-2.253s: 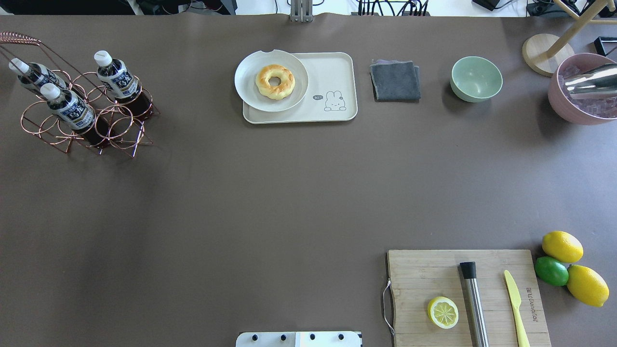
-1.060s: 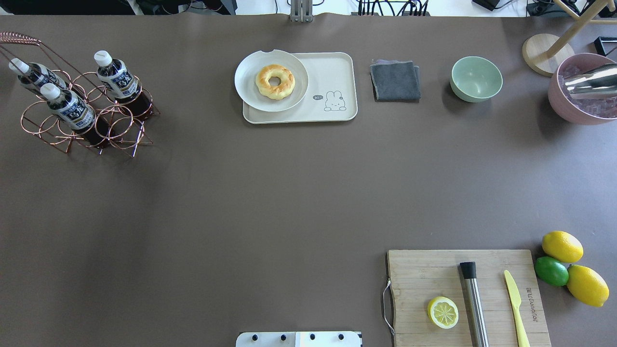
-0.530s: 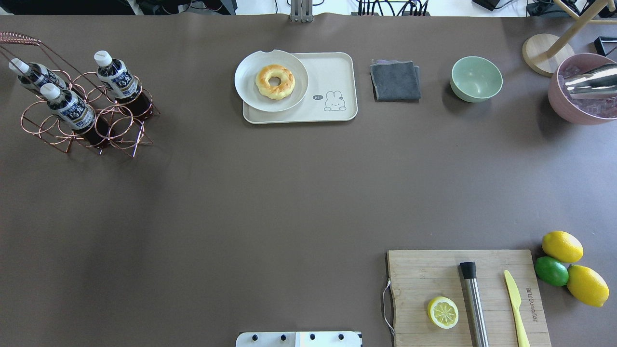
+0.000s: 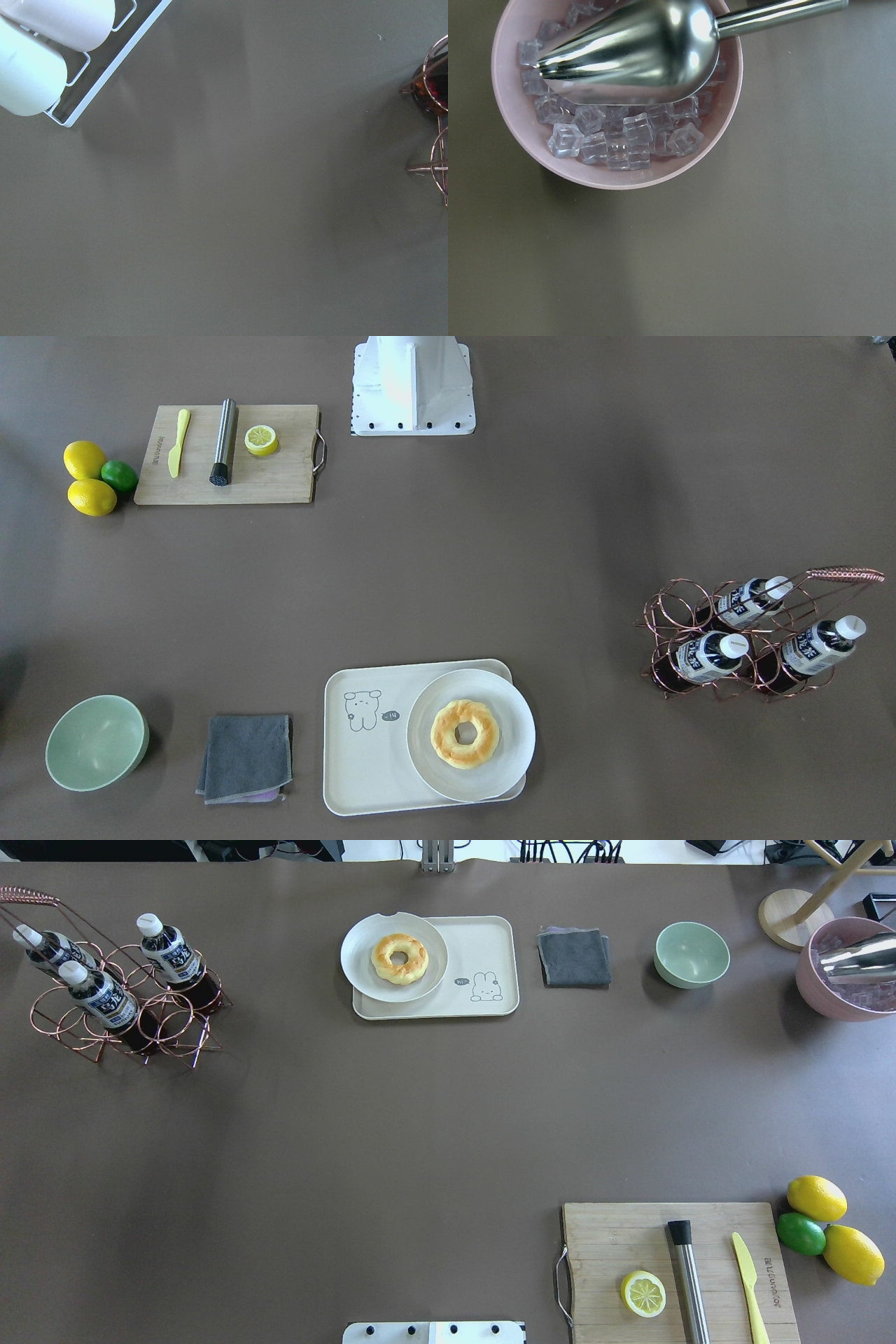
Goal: Place tea on tray
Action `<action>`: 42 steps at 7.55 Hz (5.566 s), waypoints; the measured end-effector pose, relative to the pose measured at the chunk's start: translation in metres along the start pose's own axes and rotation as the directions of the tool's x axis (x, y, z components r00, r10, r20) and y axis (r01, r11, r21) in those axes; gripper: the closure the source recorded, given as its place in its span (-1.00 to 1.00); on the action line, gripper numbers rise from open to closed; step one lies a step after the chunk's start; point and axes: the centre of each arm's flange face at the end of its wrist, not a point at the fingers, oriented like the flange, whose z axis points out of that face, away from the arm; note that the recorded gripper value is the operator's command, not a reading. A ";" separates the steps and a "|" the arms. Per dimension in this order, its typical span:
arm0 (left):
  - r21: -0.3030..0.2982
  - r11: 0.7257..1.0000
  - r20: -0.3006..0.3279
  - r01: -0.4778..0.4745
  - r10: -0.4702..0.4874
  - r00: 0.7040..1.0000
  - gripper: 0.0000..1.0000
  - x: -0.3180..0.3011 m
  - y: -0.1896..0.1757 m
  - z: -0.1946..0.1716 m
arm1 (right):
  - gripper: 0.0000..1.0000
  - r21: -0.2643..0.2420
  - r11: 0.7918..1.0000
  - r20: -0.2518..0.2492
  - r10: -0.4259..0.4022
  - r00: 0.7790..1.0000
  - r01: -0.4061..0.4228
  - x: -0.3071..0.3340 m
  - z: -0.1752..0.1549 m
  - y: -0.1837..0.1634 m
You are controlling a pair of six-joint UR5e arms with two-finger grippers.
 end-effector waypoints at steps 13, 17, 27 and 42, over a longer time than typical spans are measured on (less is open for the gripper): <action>0.005 1.000 -0.001 -0.004 0.004 1.000 -0.95 0.001 0.000 0.000 | -1.00 0.005 1.000 0.005 -0.006 1.000 0.006 -0.002 -0.004 0.012; 0.053 0.990 -0.029 -0.131 0.132 0.991 -0.95 0.047 -0.008 0.013 | -1.00 0.015 1.000 0.005 -0.014 1.000 0.014 -0.006 -0.008 0.010; 0.231 0.973 -0.174 -0.011 0.053 0.983 -0.96 0.254 0.041 -0.080 | -1.00 0.005 1.000 0.007 -0.007 1.000 0.007 -0.002 -0.004 0.012; 0.271 0.963 -0.059 0.000 0.017 0.998 -0.95 0.291 -0.094 0.008 | -1.00 0.019 1.000 0.044 -0.025 0.999 0.025 -0.015 -0.013 0.007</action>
